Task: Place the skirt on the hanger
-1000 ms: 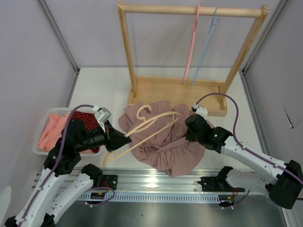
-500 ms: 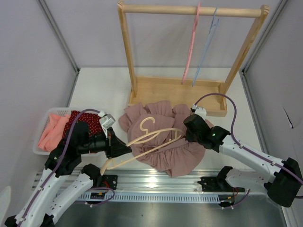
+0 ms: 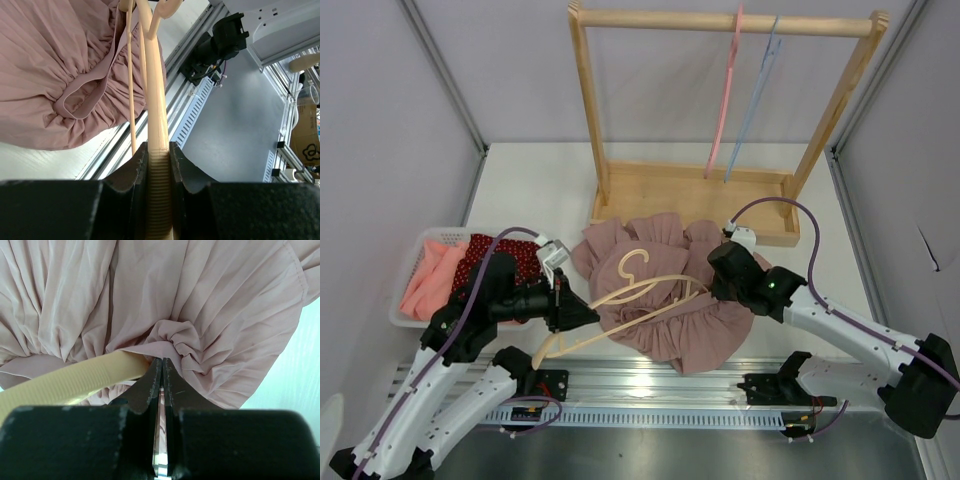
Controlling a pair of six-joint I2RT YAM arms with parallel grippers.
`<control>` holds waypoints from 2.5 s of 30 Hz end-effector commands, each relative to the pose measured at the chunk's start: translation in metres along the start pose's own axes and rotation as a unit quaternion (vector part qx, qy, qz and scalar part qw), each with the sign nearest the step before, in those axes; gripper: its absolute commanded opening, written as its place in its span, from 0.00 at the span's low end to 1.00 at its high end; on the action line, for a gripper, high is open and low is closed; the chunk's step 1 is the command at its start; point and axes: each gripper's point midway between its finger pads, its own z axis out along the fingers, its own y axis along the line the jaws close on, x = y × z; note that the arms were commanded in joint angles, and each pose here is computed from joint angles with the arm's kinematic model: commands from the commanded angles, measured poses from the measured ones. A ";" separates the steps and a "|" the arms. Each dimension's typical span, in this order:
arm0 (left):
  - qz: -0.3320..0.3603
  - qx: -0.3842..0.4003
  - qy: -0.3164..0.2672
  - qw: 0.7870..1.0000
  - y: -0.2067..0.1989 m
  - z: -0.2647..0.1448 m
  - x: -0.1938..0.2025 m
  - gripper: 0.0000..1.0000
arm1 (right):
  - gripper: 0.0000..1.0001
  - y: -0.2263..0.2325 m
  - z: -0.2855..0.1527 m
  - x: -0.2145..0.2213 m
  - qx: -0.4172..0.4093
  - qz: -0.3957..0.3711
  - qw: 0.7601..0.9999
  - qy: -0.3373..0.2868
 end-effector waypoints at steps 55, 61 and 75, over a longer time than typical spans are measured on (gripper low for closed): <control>-0.004 0.068 -0.005 0.998 0.006 0.130 -0.044 0.00 | 0.00 0.029 -0.060 -0.026 -0.045 -0.007 0.998 -0.042; -0.005 0.110 0.009 0.994 0.003 0.149 -0.036 0.00 | 0.00 0.028 -0.055 -0.021 -0.042 -0.009 0.998 -0.037; -0.019 0.085 0.059 0.994 0.029 0.177 -0.007 0.00 | 0.10 0.024 -0.036 -0.008 -0.019 -0.029 0.999 -0.027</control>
